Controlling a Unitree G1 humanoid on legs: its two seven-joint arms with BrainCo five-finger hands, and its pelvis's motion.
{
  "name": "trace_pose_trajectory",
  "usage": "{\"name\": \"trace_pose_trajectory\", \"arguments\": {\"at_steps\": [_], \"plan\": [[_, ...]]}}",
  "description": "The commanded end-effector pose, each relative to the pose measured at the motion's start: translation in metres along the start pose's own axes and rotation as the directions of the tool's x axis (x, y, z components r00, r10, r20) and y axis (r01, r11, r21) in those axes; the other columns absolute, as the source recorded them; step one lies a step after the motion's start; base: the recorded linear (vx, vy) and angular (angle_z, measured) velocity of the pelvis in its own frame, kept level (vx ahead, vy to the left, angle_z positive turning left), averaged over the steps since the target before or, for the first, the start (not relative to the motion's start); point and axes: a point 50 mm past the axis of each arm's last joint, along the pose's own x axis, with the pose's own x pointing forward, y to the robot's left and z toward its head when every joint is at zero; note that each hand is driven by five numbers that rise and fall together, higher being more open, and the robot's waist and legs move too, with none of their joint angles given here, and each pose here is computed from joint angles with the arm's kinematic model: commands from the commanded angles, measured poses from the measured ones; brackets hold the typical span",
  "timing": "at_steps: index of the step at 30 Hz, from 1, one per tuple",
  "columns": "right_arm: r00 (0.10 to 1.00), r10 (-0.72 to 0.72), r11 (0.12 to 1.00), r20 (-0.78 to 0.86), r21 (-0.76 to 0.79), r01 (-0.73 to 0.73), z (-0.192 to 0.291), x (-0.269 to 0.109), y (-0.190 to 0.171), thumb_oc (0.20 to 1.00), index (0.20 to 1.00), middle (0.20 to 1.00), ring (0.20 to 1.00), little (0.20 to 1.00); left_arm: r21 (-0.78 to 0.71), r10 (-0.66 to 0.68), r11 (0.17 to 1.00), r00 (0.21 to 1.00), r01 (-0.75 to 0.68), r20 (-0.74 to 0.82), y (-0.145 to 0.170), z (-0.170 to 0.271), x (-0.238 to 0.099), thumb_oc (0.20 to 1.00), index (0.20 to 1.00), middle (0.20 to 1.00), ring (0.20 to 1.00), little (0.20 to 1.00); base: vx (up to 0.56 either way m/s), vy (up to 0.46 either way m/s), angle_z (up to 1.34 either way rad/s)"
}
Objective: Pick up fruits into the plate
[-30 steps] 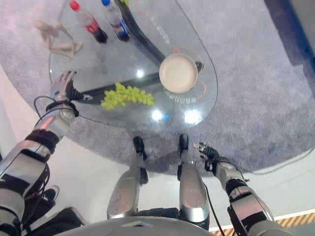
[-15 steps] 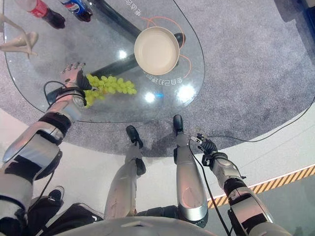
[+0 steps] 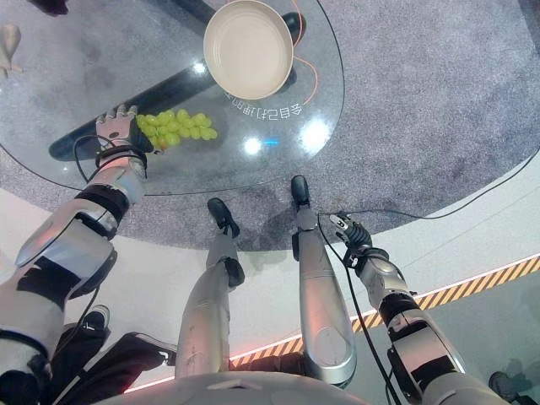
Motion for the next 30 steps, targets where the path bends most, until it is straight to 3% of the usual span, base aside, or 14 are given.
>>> {"name": "trace_pose_trajectory", "arguments": {"at_steps": [1, 4, 5, 24, 29, 30], "plan": [[0.996, 0.073, 0.992, 0.050, 0.097, -0.077, 0.002, 0.002, 0.020, 1.000, 1.000, 1.000, 1.000, 1.000, 0.176, -0.005, 0.984, 0.994, 0.023, -0.105, -0.007, -0.024, -0.001, 1.000, 1.000, 1.000, 1.000, 1.000, -0.03, 0.002, -0.07], [0.991, 0.103, 0.979, 0.083, 0.168, -0.116, 0.008, 0.005, 0.027, 1.000, 1.000, 1.000, 1.000, 1.000, 0.295, 0.057, 0.955, 0.991, -0.019, -0.124, -0.005, -0.026, -0.002, 1.000, 1.000, 1.000, 1.000, 1.000, -0.02, 0.002, -0.04], [0.989, 0.116, 0.974, 0.093, 0.186, -0.132, 0.010, 0.006, 0.030, 1.000, 1.000, 1.000, 1.000, 1.000, 0.324, 0.080, 0.945, 0.989, -0.036, -0.124, -0.004, -0.025, -0.003, 0.200, 0.200, 0.200, 0.200, 0.200, 0.00, 0.000, 0.00], [0.974, 0.197, 0.918, 0.113, 0.328, -0.224, 0.009, 0.009, 0.045, 1.000, 1.000, 1.000, 1.000, 1.000, 0.381, 0.148, 0.918, 0.986, -0.107, -0.082, 0.008, -0.028, 0.002, 0.200, 0.200, 0.200, 0.200, 0.200, 0.00, -0.002, 0.00], [0.974, 0.198, 0.921, 0.107, 0.321, -0.223, 0.005, 0.008, 0.043, 1.000, 1.000, 1.000, 1.000, 1.000, 0.308, 0.142, 0.945, 0.987, -0.114, -0.069, 0.004, -0.027, 0.001, 0.200, 0.200, 0.200, 0.200, 0.200, 0.00, 0.000, 0.00], [0.975, 0.195, 0.927, 0.104, 0.304, -0.218, 0.004, 0.008, 0.043, 1.000, 1.000, 1.000, 1.000, 1.000, 0.223, 0.137, 0.967, 0.989, -0.120, -0.063, 0.003, -0.025, 0.001, 0.200, 0.200, 0.200, 0.200, 0.200, 0.00, 0.000, 0.00]]}}
